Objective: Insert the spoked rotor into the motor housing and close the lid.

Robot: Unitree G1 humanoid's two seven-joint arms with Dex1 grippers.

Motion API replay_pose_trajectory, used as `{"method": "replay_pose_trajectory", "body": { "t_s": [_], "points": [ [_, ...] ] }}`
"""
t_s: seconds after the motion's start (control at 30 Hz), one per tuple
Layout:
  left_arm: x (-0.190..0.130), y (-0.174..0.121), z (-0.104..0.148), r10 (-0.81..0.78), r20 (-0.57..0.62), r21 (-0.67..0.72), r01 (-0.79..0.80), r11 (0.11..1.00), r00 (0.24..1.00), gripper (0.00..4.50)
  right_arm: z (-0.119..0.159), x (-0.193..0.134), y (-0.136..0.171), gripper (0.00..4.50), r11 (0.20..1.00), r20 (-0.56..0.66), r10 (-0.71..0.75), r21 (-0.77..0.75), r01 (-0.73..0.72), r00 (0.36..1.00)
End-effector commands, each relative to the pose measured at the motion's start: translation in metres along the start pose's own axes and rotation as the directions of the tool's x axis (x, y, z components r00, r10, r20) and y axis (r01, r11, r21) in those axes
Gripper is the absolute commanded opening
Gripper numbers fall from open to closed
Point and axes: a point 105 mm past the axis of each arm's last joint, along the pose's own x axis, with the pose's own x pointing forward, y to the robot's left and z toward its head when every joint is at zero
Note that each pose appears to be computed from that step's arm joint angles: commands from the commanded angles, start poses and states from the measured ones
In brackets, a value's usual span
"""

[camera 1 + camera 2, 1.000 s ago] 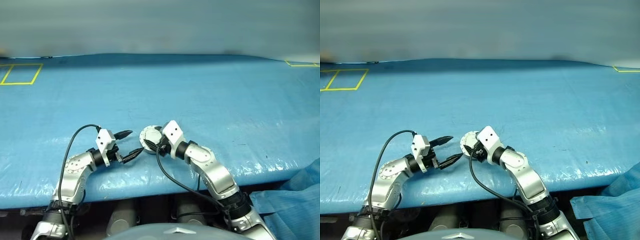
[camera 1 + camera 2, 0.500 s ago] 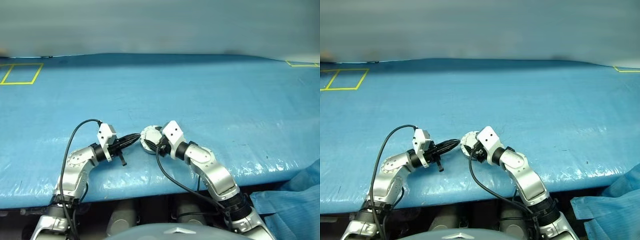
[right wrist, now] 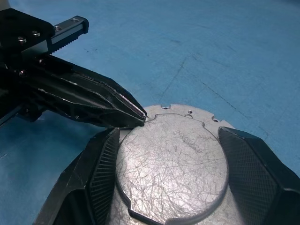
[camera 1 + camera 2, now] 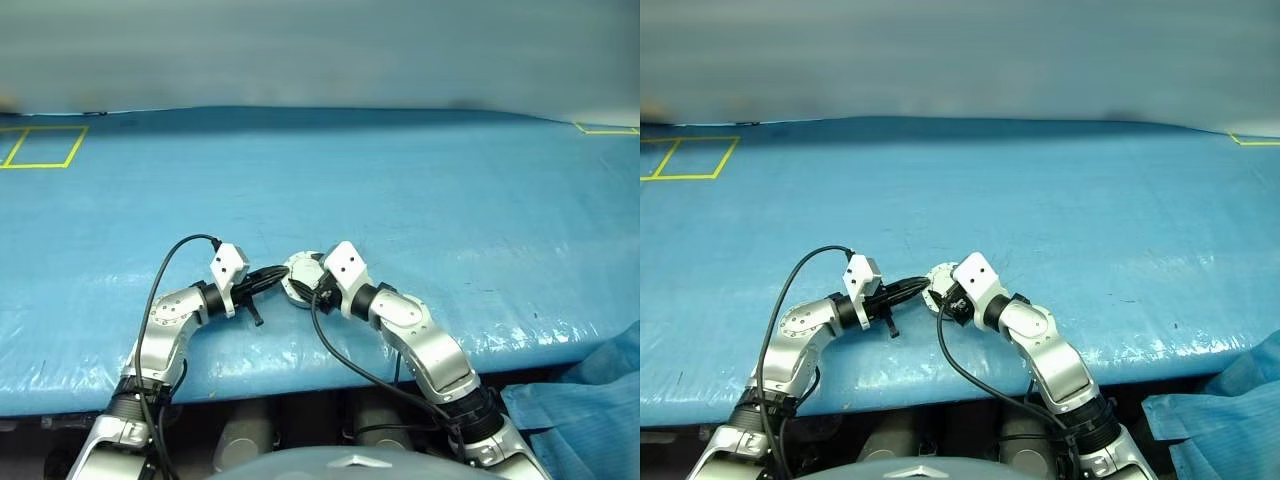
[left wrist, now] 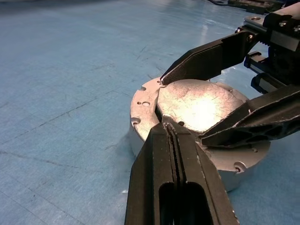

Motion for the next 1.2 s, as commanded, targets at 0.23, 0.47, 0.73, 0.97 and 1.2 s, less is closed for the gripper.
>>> {"method": "replay_pose_trajectory", "body": {
  "t_s": [0.23,0.47,0.73,0.97,1.2],
  "points": [
    [0.002,-0.011,-0.008,-0.04,-0.065,0.012,0.041,0.999,0.997,0.0,0.007,-0.006,0.001,4.01,1.0,0.023,0.015,0.0,-0.015,1.0],
    [0.002,-0.011,-0.007,-0.031,-0.064,0.02,0.032,0.999,0.997,0.0,0.03,-0.02,-0.009,4.45,0.999,0.101,-0.042,-0.026,0.045,0.994],
    [-0.002,-0.012,-0.01,-0.023,-0.069,0.023,0.025,0.999,0.997,0.0,0.038,-0.058,-0.026,4.45,0.965,0.133,-0.124,0.248,0.089,0.983],
    [0.0,-0.014,-0.009,-0.031,-0.063,0.025,0.033,0.999,0.998,0.0,-0.002,-0.072,-0.018,4.45,0.787,0.025,-0.083,0.616,0.05,0.996],
    [-0.001,-0.015,-0.009,-0.03,-0.063,0.027,0.032,0.999,0.998,0.0,-0.019,-0.062,-0.01,4.45,0.617,-0.001,-0.077,0.785,0.049,0.997]
  ]
}}
